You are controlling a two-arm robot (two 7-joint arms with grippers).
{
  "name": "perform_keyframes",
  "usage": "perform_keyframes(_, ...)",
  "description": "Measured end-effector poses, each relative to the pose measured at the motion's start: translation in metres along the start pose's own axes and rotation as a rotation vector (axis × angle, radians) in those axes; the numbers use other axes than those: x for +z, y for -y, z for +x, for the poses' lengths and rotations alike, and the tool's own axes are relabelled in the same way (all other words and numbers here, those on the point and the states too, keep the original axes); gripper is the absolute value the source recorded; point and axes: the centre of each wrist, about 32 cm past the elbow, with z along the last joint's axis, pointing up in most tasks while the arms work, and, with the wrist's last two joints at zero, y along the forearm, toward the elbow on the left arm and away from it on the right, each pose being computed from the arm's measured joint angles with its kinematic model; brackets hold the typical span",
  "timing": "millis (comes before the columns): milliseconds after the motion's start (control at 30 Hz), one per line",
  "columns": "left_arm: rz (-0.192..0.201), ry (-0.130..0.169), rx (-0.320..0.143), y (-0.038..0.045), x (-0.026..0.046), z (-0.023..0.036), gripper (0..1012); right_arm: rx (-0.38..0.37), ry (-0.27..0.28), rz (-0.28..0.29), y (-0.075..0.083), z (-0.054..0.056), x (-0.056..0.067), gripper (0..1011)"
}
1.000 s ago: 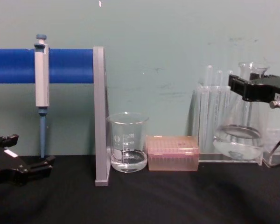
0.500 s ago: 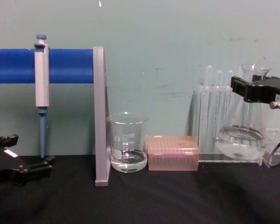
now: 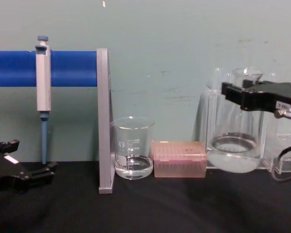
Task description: Grasp the erlenmeyer flask with one hand, shake it three times, then place it back.
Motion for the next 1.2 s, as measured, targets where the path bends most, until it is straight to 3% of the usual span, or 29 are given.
perform_keyframes(333, 0.0, 0.0, 0.0, 0.0, 0.0, 0.0, 1001, 0.204, -0.021, -0.002, 0.008, 0.002, 0.003, 451)
perform_keyframes(567, 0.0, 0.0, 0.0, 0.0, 0.0, 0.0, 1001, 0.405, -0.005, 0.018, 0.013, 0.005, 0.003, 451)
perform_keyframes(1200, 0.0, 0.0, 0.0, 0.0, 0.0, 0.0, 1001, 0.67, 0.004, 0.036, 0.018, 0.011, 0.004, 451)
